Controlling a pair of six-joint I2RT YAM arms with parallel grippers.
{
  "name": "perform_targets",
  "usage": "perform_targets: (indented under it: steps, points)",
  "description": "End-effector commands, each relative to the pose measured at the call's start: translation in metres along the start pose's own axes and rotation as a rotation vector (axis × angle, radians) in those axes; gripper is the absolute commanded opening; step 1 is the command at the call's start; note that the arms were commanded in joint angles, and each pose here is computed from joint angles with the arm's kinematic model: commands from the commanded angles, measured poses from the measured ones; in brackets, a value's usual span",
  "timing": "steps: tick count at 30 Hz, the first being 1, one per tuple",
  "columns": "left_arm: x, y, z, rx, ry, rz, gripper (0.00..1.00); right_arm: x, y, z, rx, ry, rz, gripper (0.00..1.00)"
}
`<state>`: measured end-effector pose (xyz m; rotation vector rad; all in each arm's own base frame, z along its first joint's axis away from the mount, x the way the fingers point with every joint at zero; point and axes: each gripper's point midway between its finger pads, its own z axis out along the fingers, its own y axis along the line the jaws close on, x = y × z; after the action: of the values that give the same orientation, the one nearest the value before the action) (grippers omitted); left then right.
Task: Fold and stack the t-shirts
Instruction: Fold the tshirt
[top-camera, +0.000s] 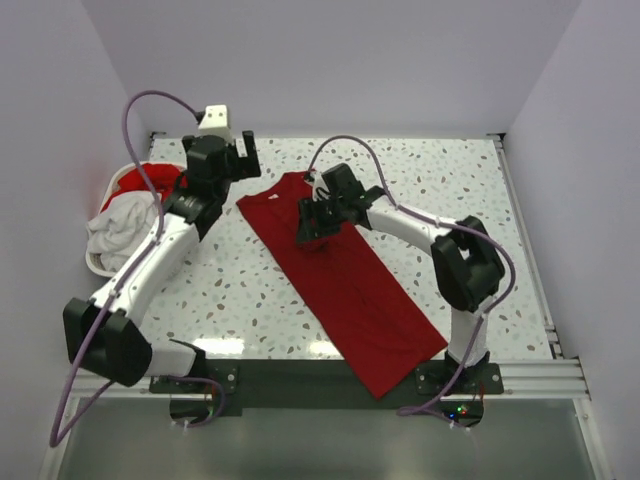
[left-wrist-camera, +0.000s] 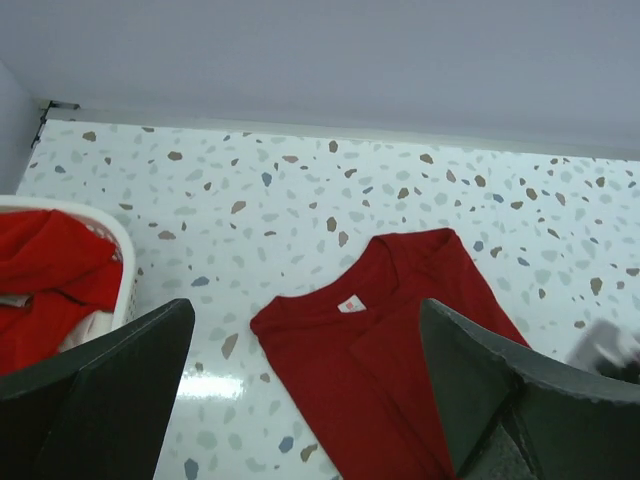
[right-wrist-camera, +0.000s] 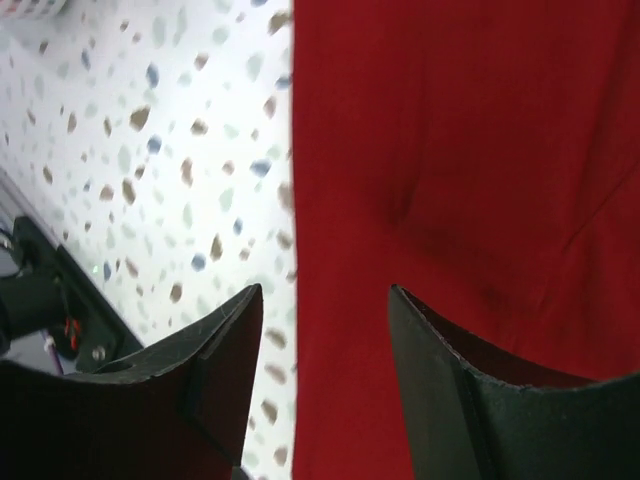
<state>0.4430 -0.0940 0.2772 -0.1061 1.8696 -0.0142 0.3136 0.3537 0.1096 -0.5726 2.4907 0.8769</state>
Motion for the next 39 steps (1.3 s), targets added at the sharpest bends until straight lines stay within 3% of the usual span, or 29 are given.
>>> perform_targets:
  steps: [1, 5, 11, 17, 22, 27, 31, 34, 39]
  points:
    - [0.035, 0.001, -0.028, 0.057, 0.059, -0.020, 1.00, -0.036, 0.007, 0.026, -0.150, -0.030, -0.034, 0.56]
    - [0.084, 0.007, -0.062, 0.112, 0.148, -0.018, 1.00, -0.054, -0.015, 0.058, -0.173, -0.045, 0.017, 0.56]
    - [0.128, 0.002, -0.096, 0.211, 0.240, -0.050, 1.00, -0.076, -0.095, 0.091, -0.113, -0.123, 0.189, 0.56]
    - [0.152, -0.008, -0.113, 0.286, 0.332, -0.075, 1.00, -0.095, -0.191, 0.084, 0.050, -0.239, 0.365, 0.57]
    - [0.163, -0.014, -0.115, 0.314, 0.373, -0.095, 1.00, -0.128, -0.258, 0.048, 0.146, -0.378, 0.506, 0.58]
    - [0.178, -0.029, -0.120, 0.365, 0.422, -0.114, 1.00, -0.165, -0.244, -0.004, 0.132, -0.425, 0.424, 0.63]
    - [0.192, -0.047, -0.127, 0.404, 0.467, -0.114, 1.00, -0.156, -0.223, -0.052, 0.203, -0.412, 0.327, 0.63]
    - [0.201, -0.059, -0.132, 0.428, 0.491, -0.128, 1.00, -0.119, -0.215, -0.084, 0.303, -0.344, 0.297, 0.63]
    - [0.218, -0.071, -0.139, 0.444, 0.515, -0.144, 1.00, -0.028, -0.180, -0.100, 0.330, -0.163, 0.279, 0.59]
